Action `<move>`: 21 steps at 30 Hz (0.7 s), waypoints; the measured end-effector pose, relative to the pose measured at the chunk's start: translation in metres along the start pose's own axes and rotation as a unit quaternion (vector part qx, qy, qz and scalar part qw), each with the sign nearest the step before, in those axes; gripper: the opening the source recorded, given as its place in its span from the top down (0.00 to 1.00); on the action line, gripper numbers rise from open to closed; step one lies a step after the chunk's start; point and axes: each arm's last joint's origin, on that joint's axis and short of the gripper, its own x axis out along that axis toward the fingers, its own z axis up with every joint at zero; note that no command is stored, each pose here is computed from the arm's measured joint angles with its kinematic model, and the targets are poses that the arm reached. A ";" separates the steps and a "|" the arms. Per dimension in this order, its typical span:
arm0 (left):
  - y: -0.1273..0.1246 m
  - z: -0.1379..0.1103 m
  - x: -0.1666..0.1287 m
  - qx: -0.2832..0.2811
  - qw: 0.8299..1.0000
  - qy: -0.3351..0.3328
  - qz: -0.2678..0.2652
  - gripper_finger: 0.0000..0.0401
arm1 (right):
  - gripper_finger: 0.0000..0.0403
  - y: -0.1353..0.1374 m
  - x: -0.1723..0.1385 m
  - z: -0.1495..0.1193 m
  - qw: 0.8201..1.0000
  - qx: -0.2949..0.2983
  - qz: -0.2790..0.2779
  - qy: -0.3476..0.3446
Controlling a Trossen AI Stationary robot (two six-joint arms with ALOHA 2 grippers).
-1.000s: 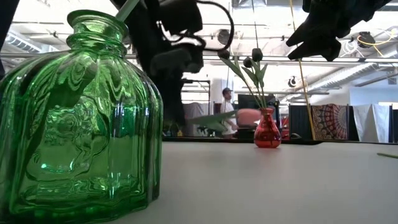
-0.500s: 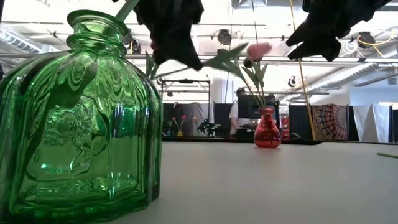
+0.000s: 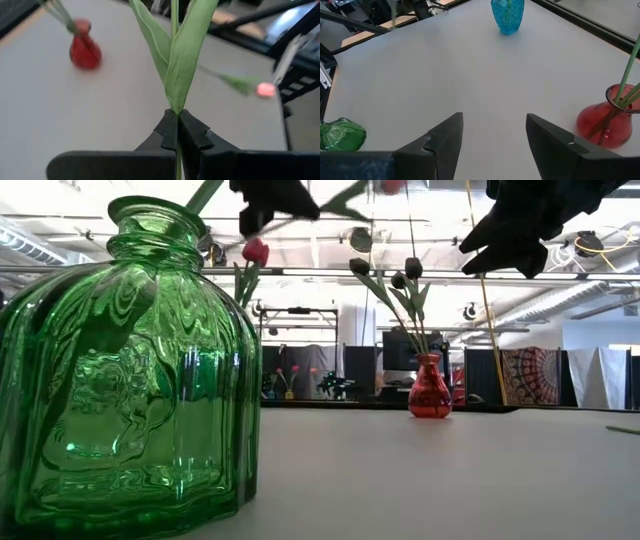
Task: Sort flowers into vase by color
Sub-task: Put the top pink tulip into the green vase
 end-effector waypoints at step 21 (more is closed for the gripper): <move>-0.051 0.021 -0.090 0.071 0.967 -0.192 -0.150 1.00 | 0.48 0.002 0.000 0.003 1.000 0.016 0.009 -0.013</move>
